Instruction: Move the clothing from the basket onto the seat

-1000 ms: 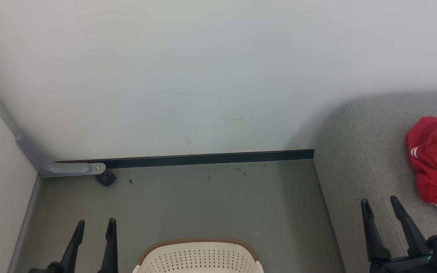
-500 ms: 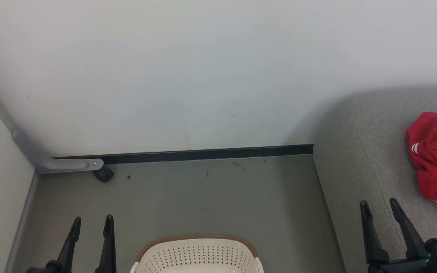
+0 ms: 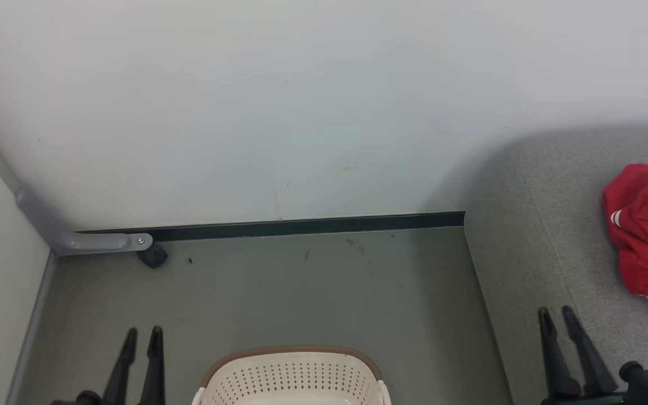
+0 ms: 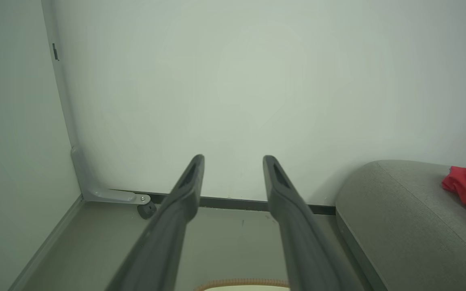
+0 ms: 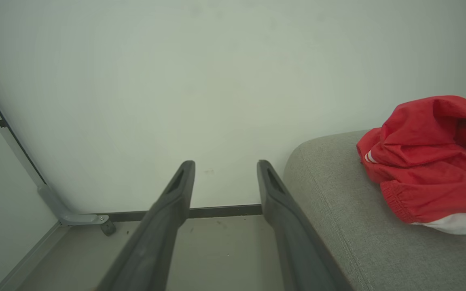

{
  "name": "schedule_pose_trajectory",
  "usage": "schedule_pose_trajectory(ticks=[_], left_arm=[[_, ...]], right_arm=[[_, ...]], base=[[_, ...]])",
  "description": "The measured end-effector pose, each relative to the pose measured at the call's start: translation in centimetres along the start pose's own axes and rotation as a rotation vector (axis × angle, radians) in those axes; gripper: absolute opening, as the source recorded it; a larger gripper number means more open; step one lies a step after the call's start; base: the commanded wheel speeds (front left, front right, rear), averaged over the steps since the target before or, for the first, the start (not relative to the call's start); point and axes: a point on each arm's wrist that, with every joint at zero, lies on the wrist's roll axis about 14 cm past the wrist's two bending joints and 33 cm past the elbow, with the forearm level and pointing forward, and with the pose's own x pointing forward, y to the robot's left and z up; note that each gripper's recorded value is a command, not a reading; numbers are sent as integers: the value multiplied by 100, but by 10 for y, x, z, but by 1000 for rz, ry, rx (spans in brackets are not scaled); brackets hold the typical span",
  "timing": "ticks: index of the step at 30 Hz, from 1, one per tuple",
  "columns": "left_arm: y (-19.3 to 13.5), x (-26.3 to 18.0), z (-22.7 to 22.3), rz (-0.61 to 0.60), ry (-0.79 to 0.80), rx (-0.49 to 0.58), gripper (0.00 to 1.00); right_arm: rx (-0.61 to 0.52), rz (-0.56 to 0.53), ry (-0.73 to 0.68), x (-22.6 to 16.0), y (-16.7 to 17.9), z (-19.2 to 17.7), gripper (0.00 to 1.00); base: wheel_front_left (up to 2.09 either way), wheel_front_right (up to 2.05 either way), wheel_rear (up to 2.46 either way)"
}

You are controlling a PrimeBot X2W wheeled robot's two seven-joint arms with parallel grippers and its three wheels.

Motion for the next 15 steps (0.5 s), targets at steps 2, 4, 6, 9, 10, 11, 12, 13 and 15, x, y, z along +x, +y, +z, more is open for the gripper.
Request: schedule_pose_trajectory(ticks=[2, 4, 6, 9, 10, 11, 12, 13, 15], left_arm=[[0, -3, -10, 8, 29, -6, 0], [1, -7, -19, 18, 56, -13, 0], [2, -8, -21, 24, 67, -30, 0], [4, -8, -22, 34, 77, -55, 0], [5, -8, -23, 38, 79, -63, 0], [6, -8, -23, 43, 84, -71, 0], [7, -8, -23, 45, 85, -89, 0], [8, -8, -24, 50, 89, -105, 0], [10, -8, -24, 59, 94, -125, 0]], right_arm=[[8, -6, 33, -4, 1, -11, 0], [18, -13, 63, -9, 2, -21, 0], [31, -20, 73, -9, 1, -23, 0], [57, -36, 80, -9, -3, -24, 0], [70, -41, 83, -9, -4, -24, 0], [86, -49, 88, -9, -5, -25, 0], [100, -55, 91, -9, -6, -25, 0], [114, -57, 93, -9, -7, -25, 0], [142, -69, 97, -9, -9, -26, 0]], base=[[0, 0, 0], [0, 0, 0], [0, 0, 0], [0, 0, 0], [0, 0, 0], [0, 0, 0], [0, 0, 0], [0, 0, 0], [0, 0, 0]])
